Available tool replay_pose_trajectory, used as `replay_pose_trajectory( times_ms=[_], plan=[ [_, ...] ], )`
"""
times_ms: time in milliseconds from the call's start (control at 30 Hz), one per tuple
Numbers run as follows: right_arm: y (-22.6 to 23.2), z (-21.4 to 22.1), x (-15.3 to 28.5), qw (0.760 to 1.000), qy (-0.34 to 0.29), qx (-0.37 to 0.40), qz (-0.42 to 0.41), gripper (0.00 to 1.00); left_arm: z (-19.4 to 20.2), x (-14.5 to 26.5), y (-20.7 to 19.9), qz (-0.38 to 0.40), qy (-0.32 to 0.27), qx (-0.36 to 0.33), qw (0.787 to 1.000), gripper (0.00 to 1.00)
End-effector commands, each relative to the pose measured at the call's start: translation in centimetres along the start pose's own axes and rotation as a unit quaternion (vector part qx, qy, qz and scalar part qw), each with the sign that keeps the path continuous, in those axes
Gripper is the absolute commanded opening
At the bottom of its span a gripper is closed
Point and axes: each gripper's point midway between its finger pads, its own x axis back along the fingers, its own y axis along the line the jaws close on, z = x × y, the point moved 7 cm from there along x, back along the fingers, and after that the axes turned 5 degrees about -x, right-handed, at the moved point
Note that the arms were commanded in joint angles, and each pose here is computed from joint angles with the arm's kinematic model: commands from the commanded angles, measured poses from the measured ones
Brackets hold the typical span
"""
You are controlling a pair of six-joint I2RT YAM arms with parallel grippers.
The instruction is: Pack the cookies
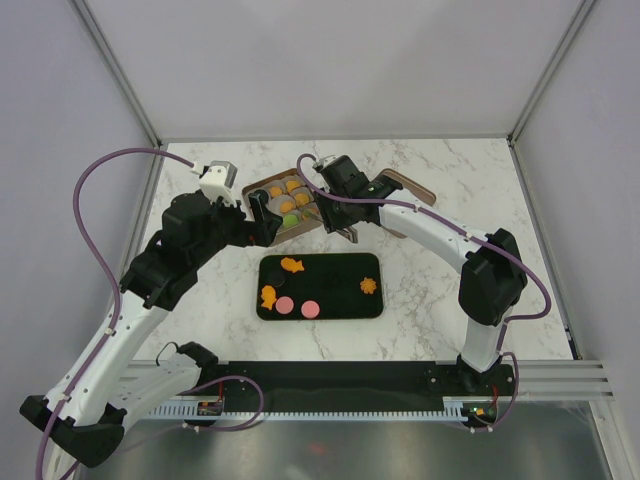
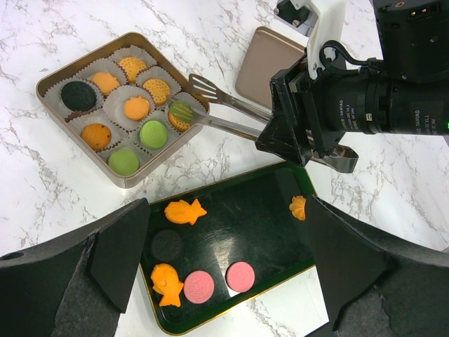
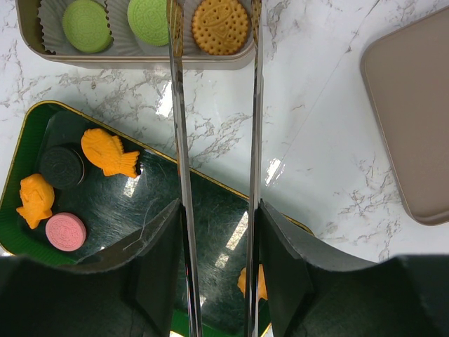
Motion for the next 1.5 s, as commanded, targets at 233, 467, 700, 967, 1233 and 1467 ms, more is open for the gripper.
replay_pose_trajectory(
  times_ms=[233, 467, 700, 967, 1233, 1467],
  plan=[
    [0.0, -1.9, 2.4, 0.999, -0.045, -0.007, -0.01, 0.54, -1.0, 0.1, -0.4, 0.015, -0.017, 0.008, 1.0, 1.0],
    [0.6, -3.8, 5.1, 0.996, -0.078, -0.017, -0.046, 0.53, -1.4, 0.4, -0.5, 0.018, -0.023, 0.006, 1.0, 1.0],
    [-4.9, -4.9, 7.3, 0.991, -0.108, -0.077, -0.022, 0.52, -1.1, 0.7, -0.9, 0.039, -0.018, 0.01, 0.999, 1.0],
    [-18.9, -1.4, 9.6, 0.95, -0.154, -0.231, 0.144, 0.52, 0.5, -0.3, -2.1, 0.092, 0.018, 0.046, 0.995, 1.0],
    [-26.7, 6.2, 6.6, 0.884, -0.153, -0.333, 0.291, 0.53, 3.4, -0.9, -2.6, 0.131, 0.056, 0.063, 0.988, 1.0],
    [-29.4, 11.4, 3.6, 0.868, -0.101, -0.372, 0.311, 0.58, 4.9, -1.4, -2.3, 0.132, 0.074, 0.055, 0.987, 1.0]
  ],
)
